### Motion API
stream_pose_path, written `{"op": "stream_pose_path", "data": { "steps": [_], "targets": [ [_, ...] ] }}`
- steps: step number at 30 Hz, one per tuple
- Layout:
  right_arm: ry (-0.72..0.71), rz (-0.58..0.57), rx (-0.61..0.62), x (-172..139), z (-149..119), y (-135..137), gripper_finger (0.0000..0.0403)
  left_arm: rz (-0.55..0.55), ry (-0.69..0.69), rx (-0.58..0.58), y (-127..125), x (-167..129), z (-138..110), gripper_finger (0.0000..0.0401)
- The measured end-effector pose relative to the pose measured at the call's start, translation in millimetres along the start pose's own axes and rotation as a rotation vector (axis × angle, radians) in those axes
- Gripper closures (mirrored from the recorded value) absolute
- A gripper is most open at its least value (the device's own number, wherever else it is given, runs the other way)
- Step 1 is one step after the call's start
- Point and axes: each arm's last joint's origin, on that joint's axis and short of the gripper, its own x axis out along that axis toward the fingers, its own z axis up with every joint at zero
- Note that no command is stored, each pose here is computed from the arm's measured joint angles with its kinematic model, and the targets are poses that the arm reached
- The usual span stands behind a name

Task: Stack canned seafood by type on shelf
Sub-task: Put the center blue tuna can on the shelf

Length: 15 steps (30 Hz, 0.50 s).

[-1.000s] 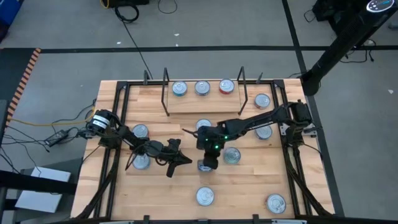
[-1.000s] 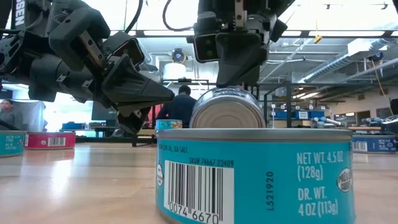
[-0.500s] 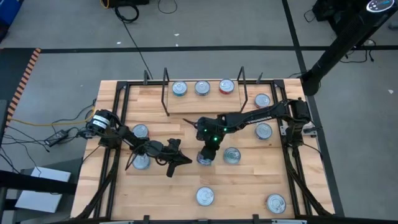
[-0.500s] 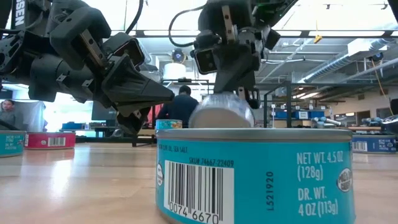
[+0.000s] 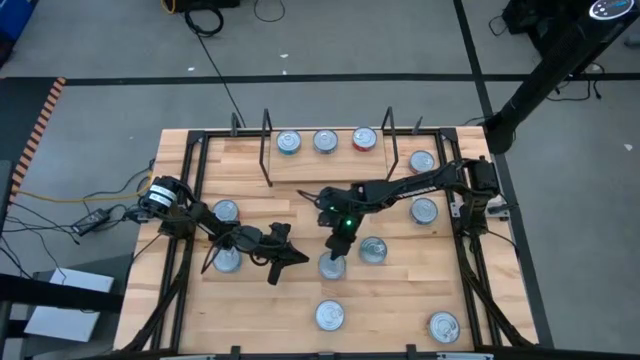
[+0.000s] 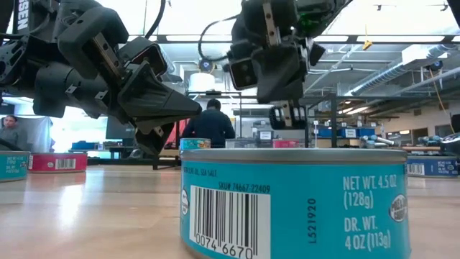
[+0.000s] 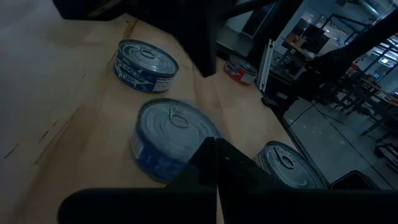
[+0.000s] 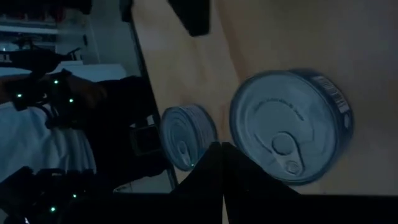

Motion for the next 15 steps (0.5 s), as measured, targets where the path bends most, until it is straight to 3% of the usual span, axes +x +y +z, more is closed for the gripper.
{"op": "stream_pose_path", "data": {
  "steps": [5, 7, 10, 15],
  "targets": [
    [0.008, -0.012, 0.027, 1.3, -3.9, -10.9, 0.0398, 0.0, 0.0, 0.0, 0.0, 0.0, 0.0, 0.0401],
    [-0.003, -0.005, -0.023, 0.5, -2.9, -9.4, 0.0395, 0.0, 0.0, 0.0, 0.0, 0.0, 0.0, 0.0401],
    [-0.032, -0.046, -0.171, 1.9, -9.1, 3.0, 0.0379, 0.0, 0.0, 0.0, 0.0, 0.0, 0.0, 0.0401],
    [-0.061, -0.222, -0.493, 25.4, -38.8, 35.2, 0.0343, 0.005, 0.003, 0.0, 0.3, 0.0, -0.4, 0.0401]
  ]
}}
